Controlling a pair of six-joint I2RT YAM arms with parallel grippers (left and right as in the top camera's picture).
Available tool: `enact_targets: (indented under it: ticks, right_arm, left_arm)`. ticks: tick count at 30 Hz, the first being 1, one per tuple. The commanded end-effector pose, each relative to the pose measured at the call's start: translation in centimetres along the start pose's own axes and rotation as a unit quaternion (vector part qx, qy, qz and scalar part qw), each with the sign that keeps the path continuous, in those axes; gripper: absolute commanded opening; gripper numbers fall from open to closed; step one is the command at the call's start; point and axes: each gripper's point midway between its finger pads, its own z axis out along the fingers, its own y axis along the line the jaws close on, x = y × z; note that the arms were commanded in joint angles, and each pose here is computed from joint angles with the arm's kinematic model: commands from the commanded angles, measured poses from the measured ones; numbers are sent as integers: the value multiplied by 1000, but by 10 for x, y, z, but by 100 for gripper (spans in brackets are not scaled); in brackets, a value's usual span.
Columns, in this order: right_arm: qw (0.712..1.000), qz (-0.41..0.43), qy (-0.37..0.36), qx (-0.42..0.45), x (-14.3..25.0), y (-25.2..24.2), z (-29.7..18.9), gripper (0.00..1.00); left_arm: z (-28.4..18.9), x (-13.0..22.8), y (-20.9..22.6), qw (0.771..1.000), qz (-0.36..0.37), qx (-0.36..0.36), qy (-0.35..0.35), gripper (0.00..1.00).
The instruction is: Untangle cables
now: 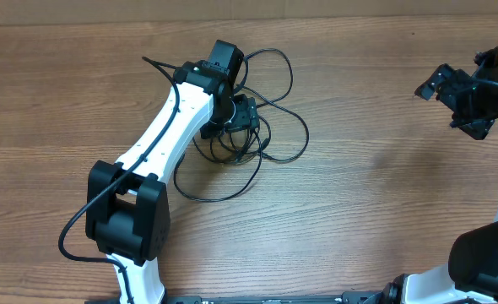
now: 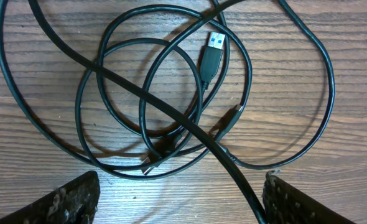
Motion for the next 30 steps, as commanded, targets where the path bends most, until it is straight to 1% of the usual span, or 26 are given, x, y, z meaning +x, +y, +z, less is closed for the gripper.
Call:
enact_targets:
  ticks: [1, 13, 17, 19, 30]
  right_arm:
    - [1000, -4, -1, -1, -1, 1, 0, 100]
    - [1000, -4, -1, -1, -1, 1, 0, 100]
    - [1000, -4, -1, -1, -1, 1, 0, 100]
    - [1000, -4, -1, -1, -1, 1, 0, 100]
    - [1000, -4, -1, -1, -1, 1, 0, 100]
  left_arm:
    - [1, 3, 2, 1000, -6, -5, 2, 83]
    - [0, 4, 3, 1000, -6, -7, 5, 84]
    - [0, 4, 3, 1000, -6, -7, 5, 96]
    - [0, 4, 3, 1000, -6, -7, 5, 100]
    - [0, 3, 2, 1000, -6, -5, 1, 100]
